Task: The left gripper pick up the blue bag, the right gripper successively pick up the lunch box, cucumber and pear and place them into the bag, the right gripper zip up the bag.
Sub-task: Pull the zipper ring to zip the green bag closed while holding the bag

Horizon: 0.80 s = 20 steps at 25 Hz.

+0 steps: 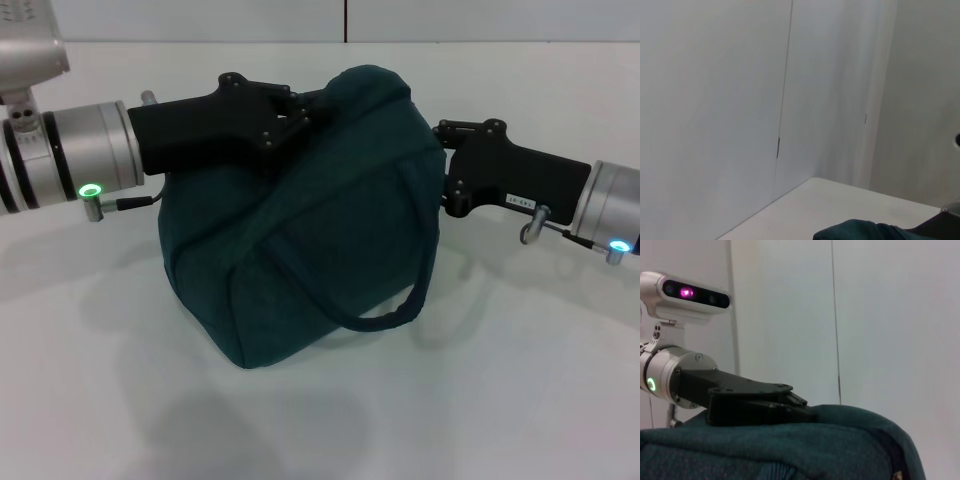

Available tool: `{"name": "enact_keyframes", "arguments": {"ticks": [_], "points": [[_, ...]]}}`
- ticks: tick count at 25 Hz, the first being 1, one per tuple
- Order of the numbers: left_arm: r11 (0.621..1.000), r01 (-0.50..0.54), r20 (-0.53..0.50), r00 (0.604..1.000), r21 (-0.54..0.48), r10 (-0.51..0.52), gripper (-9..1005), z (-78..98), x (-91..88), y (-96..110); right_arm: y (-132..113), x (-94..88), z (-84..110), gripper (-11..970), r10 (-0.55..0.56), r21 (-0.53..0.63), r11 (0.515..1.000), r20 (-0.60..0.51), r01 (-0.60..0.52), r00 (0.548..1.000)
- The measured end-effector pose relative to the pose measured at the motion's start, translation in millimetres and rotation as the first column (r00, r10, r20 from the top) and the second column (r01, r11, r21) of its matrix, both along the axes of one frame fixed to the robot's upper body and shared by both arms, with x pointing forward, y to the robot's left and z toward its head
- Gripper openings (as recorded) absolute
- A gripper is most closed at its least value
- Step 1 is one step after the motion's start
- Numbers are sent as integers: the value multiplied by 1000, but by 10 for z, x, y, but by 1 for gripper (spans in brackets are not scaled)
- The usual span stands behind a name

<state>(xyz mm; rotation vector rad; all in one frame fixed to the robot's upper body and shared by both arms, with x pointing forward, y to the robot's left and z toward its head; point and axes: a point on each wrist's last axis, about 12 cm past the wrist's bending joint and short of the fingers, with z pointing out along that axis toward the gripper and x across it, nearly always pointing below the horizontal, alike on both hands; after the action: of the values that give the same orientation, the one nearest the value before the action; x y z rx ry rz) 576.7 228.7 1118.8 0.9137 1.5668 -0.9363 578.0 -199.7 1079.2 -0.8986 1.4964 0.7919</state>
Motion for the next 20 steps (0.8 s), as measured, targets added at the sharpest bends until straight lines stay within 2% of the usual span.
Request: {"name": "enact_keyframes", "arguments": {"ticks": [8, 20], "points": [[1000, -2, 0, 1000, 1, 2, 79, 0, 2, 6, -141, -43, -38, 322, -106, 20, 994, 65, 105, 992], [1000, -9, 26, 1000, 17, 8, 81, 12, 34, -1, -226, -55, -77, 319, -159, -1, 987, 103, 160, 982]]}}
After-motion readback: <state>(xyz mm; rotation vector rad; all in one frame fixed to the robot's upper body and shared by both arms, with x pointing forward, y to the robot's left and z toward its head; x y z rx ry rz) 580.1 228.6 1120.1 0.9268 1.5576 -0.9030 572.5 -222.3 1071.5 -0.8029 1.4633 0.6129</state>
